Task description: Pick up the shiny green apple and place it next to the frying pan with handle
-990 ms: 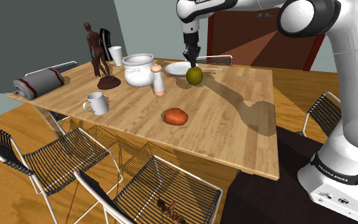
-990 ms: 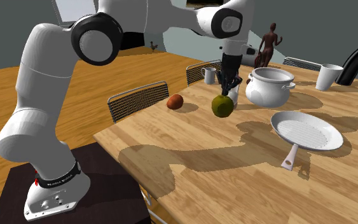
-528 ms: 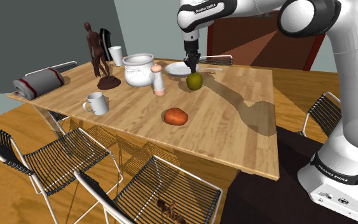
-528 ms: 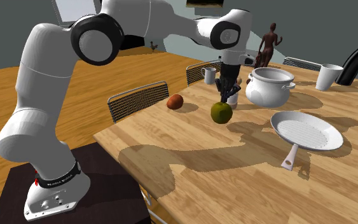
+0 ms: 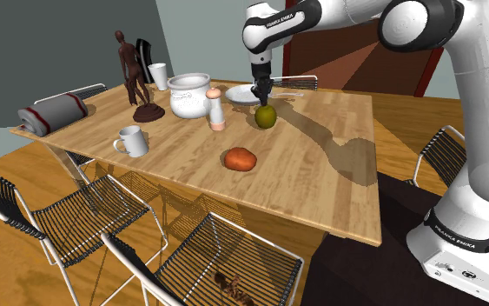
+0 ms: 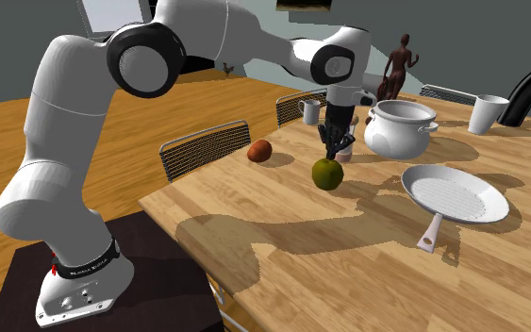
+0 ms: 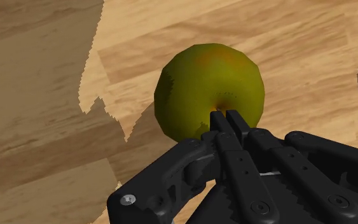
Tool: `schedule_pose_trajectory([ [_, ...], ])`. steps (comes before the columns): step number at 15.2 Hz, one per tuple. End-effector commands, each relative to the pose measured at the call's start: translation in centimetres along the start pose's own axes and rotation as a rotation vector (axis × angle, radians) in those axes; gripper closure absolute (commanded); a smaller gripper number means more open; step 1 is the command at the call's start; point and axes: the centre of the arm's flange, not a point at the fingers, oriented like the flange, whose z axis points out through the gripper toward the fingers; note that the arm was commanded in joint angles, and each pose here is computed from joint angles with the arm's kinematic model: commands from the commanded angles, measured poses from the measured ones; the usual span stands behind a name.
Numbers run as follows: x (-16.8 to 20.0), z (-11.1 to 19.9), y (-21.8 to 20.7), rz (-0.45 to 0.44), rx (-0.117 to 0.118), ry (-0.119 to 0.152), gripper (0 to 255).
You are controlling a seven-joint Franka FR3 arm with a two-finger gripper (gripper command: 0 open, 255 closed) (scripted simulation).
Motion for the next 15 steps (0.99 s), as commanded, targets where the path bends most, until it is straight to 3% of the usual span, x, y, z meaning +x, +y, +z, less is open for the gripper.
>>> schedule_pose_trajectory([
  [1, 0.0, 0.0, 0.0, 0.0, 0.0, 0.0, 255],
  [4, 0.0, 0.0, 0.0, 0.0, 0.0, 0.0, 255],
  [5, 0.0, 0.0, 0.0, 0.0, 0.0, 0.0, 0],
  [10, 0.0, 0.0, 0.0, 0.0, 0.0, 0.0, 0],
  [14, 0.0, -5.0, 0.0, 0.0, 0.0, 0.0, 0],
  [15, 0.0, -5.0, 0.0, 0.0, 0.0, 0.0, 0],
])
